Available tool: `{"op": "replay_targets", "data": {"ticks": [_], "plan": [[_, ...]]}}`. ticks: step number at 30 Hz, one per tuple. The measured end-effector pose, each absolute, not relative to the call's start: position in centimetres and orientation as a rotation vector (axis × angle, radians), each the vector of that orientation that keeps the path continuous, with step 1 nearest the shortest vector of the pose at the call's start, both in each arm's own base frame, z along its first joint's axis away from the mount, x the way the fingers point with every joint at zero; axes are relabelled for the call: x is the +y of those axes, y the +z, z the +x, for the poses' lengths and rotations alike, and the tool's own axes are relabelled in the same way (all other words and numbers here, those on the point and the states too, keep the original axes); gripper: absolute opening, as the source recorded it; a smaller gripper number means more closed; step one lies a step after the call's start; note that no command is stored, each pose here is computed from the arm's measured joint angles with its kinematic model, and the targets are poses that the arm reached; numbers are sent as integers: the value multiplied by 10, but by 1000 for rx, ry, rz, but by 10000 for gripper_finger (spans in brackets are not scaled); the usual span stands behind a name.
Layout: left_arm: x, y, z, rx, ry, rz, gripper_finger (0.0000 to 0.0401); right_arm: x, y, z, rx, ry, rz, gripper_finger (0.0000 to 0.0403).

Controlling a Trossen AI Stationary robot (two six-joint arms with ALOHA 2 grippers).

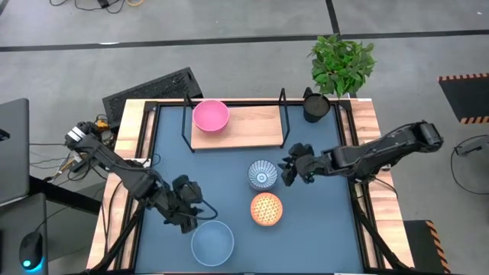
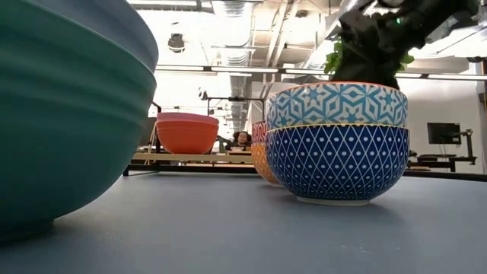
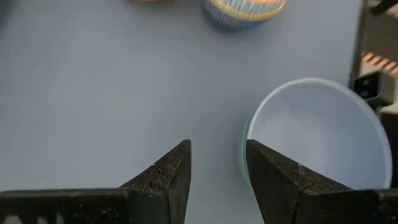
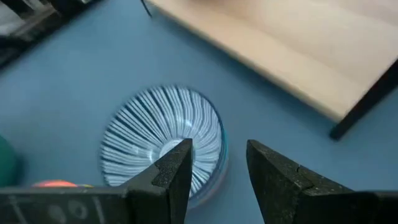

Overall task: Place and stack bowls onto a shelf
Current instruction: Stack the blue bowl on top of the pink bowl on the shelf

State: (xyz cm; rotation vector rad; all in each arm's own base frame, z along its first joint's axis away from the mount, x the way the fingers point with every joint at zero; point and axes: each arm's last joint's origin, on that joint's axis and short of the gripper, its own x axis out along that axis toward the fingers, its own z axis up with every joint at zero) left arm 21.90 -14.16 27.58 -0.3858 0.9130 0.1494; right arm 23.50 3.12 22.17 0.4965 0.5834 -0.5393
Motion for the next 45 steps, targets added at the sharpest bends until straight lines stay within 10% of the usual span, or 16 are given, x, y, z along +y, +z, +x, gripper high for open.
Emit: {"op": "replay_targets", "data": {"ticks": [45], "plan": [[-183, 223, 260, 1183, 121, -290, 137, 72, 174, 251, 733, -518, 510, 177]]}}
